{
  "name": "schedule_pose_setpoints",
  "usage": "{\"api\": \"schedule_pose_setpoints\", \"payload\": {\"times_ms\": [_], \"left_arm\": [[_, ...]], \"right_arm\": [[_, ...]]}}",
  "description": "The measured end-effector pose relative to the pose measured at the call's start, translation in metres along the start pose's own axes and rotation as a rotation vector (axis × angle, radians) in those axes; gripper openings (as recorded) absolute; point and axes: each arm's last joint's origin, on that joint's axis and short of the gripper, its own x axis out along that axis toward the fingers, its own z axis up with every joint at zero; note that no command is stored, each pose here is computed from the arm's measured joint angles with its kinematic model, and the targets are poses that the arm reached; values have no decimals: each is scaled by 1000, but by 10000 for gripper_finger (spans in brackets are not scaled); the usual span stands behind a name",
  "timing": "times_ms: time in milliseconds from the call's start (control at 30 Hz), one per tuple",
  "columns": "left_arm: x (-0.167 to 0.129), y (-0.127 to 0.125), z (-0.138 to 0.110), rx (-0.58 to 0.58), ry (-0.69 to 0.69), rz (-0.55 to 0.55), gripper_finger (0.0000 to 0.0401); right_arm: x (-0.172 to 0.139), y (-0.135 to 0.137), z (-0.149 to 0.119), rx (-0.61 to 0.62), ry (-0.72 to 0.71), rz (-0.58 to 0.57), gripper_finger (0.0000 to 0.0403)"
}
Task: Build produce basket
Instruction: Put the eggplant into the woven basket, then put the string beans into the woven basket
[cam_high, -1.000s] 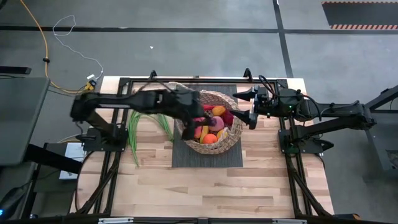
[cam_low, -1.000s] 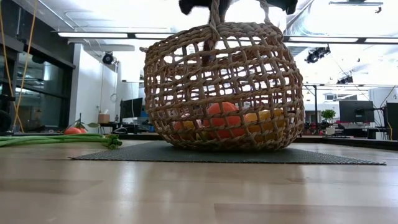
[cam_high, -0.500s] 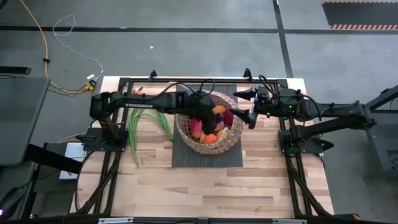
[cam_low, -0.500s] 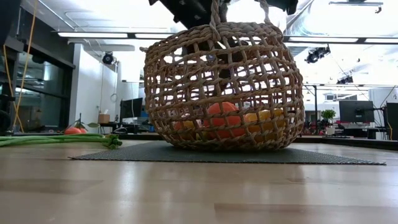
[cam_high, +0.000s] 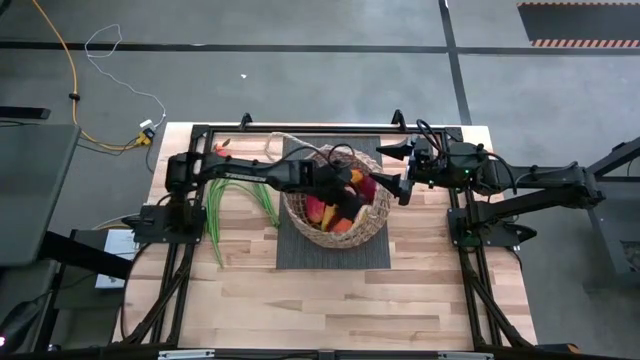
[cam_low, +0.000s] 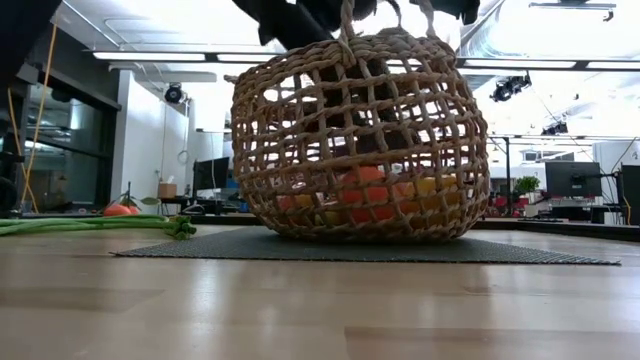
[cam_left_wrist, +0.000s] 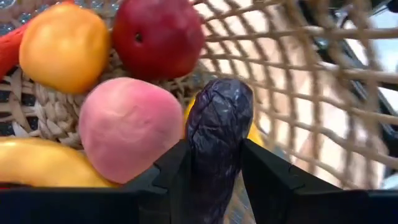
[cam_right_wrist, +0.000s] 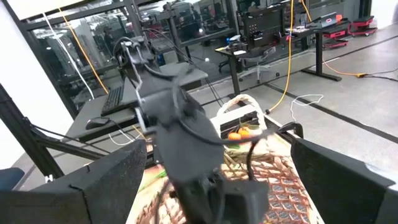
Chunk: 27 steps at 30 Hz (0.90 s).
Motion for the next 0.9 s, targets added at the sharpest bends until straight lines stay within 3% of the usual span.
{"api": "schedule_pose_setpoints", "payload": {"times_ms": [233, 400, 700, 900], "left_arm": [[13, 4, -4, 30, 18, 21, 136], [12, 6, -2, 57, 13, 22, 168], [-20, 8, 18, 48, 18, -103, 255], [-59, -1, 29, 53, -56, -163, 275]], "right_arm": [[0, 0, 0, 0, 0, 1, 388], [0, 0, 0, 0, 0, 0, 388], [0, 0, 0, 0, 0, 1, 388], [0, 0, 0, -3, 0, 1, 388]]}}
